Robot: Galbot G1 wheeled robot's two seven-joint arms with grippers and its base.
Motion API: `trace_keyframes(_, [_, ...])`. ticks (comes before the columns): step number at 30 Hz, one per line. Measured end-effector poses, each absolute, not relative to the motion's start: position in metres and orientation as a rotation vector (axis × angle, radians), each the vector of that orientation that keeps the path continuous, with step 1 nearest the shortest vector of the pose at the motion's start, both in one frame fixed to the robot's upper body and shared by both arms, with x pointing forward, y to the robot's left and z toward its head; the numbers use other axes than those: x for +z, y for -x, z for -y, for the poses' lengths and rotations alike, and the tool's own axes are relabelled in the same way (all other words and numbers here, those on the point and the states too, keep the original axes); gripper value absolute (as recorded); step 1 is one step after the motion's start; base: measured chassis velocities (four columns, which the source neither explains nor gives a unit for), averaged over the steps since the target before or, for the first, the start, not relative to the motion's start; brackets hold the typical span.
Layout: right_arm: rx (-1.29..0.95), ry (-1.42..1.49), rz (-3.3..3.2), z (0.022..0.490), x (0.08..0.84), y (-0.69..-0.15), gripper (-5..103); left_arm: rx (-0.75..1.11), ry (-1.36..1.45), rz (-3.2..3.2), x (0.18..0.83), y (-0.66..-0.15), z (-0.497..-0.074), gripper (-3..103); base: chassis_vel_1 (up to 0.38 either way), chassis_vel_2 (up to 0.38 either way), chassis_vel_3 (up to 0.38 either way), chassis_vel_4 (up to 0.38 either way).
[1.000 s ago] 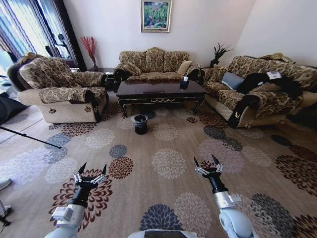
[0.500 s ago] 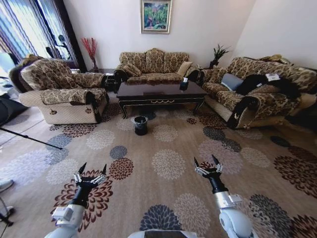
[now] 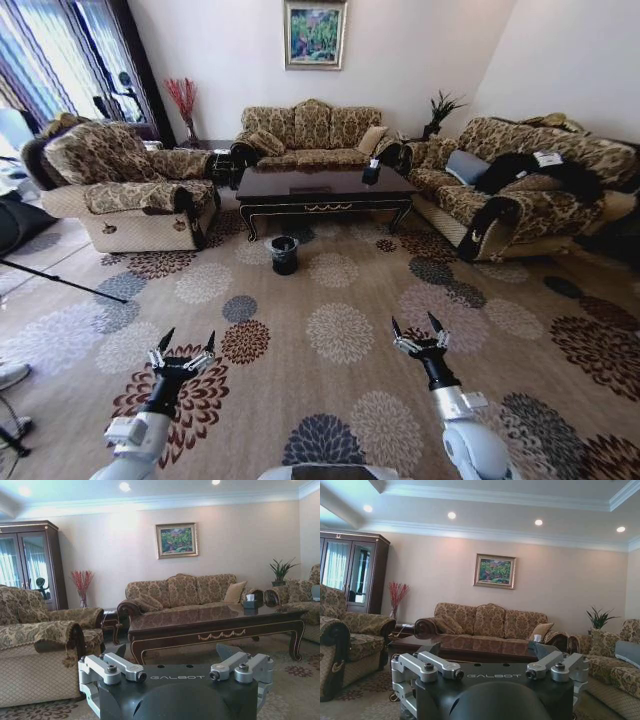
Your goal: Move to the front of the table and pick up the trash from the floor, then place it into the trash bin.
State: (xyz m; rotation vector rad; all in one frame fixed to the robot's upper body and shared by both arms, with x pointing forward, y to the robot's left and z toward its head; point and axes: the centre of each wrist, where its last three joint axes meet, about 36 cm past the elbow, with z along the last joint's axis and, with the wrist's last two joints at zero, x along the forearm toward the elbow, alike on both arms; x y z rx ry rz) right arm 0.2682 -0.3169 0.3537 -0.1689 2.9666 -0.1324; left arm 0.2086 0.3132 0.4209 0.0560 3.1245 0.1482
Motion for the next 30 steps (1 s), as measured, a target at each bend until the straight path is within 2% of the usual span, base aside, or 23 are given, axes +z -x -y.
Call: trace_keyframes(30, [-0.132, 0.169, -2.967, 0.3169, 0.3536, -0.2681, 100, 0.148, -0.056, -3.125, 0.4209, -0.2086, -0.3132, 100, 0.000, 0.000, 0.000, 0.000])
